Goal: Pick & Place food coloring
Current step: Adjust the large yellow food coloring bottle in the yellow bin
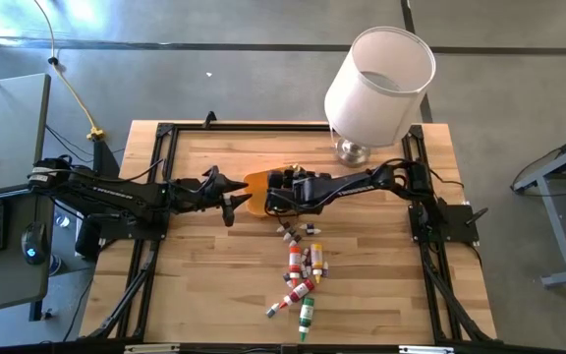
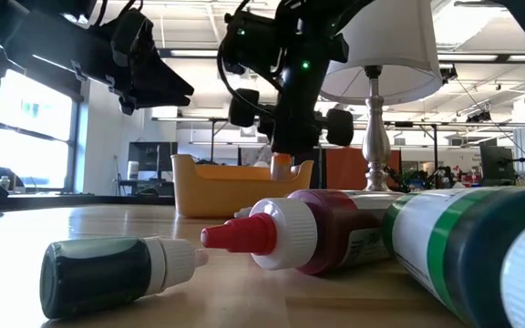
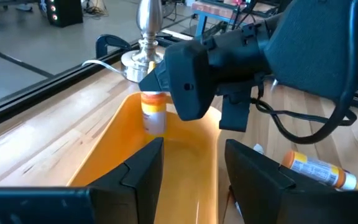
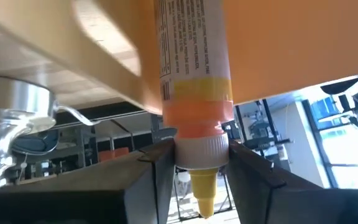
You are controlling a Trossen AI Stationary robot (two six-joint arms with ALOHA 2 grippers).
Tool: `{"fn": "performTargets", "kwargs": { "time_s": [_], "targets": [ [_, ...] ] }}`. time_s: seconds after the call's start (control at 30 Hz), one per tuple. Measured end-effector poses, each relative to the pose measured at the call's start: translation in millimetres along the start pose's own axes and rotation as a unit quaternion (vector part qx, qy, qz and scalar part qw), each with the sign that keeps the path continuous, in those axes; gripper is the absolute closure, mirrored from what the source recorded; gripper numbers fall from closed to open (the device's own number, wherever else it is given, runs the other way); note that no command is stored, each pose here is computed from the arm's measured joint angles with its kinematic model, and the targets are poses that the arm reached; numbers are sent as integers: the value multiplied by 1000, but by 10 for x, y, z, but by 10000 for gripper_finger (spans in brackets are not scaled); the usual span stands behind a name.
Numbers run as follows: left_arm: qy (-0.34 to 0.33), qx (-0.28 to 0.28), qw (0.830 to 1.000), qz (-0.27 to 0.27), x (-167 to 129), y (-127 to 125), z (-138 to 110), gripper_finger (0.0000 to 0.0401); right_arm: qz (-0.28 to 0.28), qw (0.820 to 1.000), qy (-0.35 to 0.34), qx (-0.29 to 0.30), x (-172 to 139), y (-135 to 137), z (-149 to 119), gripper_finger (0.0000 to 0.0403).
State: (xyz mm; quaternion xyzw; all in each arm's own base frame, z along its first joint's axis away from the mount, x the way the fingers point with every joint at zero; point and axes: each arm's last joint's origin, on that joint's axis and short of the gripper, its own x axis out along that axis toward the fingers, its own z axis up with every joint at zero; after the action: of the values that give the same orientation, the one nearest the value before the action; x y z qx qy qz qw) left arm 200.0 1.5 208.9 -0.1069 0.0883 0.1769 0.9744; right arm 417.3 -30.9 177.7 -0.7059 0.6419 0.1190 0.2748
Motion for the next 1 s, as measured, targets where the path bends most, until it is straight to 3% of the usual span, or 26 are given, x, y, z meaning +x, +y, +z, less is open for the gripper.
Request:
{"fn": "performTargets", "kwargs": {
  "time_s": [0.47,0.6,0.83,1.0],
  "targets": [
    [-8,-4,1000,-15,0,-13,21,231,3,1000,5,12,87,-15,220,278],
    [-7,-2,1000,-19,0,-15,21,231,-4,999,-6,39,78,-36,246,259],
    [-7,10,1000,-19,0,-16,21,231,-6,999,-30,36,63,-34,292,219],
    [-6,11,1000,-20,0,-16,20,231,-5,999,-5,33,65,-30,282,213]
  ]
}}
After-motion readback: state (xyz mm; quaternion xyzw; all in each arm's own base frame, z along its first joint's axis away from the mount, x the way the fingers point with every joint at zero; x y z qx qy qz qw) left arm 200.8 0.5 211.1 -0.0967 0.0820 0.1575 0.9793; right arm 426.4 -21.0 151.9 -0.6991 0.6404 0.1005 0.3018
